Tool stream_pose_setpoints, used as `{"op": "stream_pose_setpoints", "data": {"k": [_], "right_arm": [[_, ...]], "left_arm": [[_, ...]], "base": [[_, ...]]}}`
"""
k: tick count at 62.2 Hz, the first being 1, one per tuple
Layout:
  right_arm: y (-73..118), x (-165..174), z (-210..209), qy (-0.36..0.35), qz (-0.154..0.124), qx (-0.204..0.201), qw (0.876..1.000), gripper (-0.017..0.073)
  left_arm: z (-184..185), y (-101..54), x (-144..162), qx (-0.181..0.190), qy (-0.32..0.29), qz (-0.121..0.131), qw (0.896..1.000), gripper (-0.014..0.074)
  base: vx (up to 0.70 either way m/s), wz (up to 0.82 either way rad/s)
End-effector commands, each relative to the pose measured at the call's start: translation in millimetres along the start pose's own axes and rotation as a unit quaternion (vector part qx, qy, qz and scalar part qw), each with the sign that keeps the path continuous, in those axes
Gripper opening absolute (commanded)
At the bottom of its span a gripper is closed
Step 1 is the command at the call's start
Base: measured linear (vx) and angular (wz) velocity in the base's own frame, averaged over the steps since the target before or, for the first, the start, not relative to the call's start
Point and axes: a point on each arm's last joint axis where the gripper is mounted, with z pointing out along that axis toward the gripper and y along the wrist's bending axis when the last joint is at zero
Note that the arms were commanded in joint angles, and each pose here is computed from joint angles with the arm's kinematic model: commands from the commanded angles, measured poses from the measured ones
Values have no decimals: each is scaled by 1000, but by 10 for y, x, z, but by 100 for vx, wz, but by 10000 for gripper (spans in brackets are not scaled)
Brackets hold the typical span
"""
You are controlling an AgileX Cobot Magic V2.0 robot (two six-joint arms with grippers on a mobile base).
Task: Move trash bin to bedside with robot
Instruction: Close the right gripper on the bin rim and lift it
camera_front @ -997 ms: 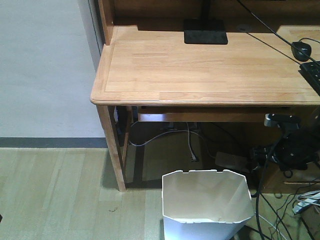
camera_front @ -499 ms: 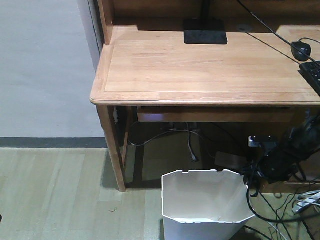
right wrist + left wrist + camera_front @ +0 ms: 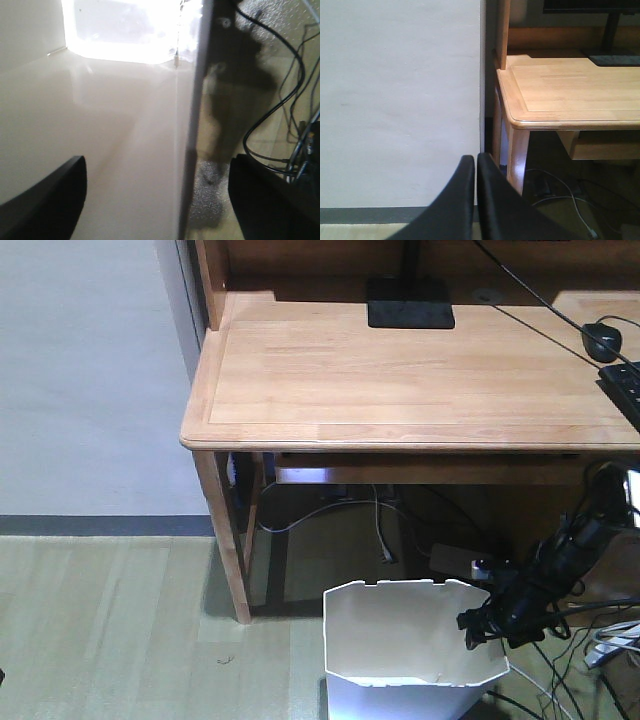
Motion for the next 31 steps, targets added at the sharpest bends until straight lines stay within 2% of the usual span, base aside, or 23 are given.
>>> {"op": "stream_pose_setpoints", "data": {"k": [1, 11, 17, 23, 29, 31], "right_arm": [[-41, -180, -56, -14, -6, -5, 1000, 558], [-70, -273, 89, -16, -5, -9, 1000, 501], [-82, -320, 143, -17, -6, -12, 1000, 421], [-91, -374, 143, -23, -6, -12, 1000, 256], [-92, -381, 136, -24, -6, -12, 1000, 5], [-93, -382, 128, -24, -6, -13, 1000, -17]], "left_arm": [[5, -1, -8, 2, -33, -4, 999, -6], [5, -1, -8, 2, -33, -4, 999, -6], [5, -1, -8, 2, -33, -4, 999, -6], [5, -1, -8, 2, -33, -4, 999, -6], [5, -1, -8, 2, -33, -4, 999, -6], [5, -1, -8, 2, -33, -4, 999, -6]], "base": [[0, 0], [0, 0], [0, 0], [0, 0], [0, 0], [0, 0]]}}
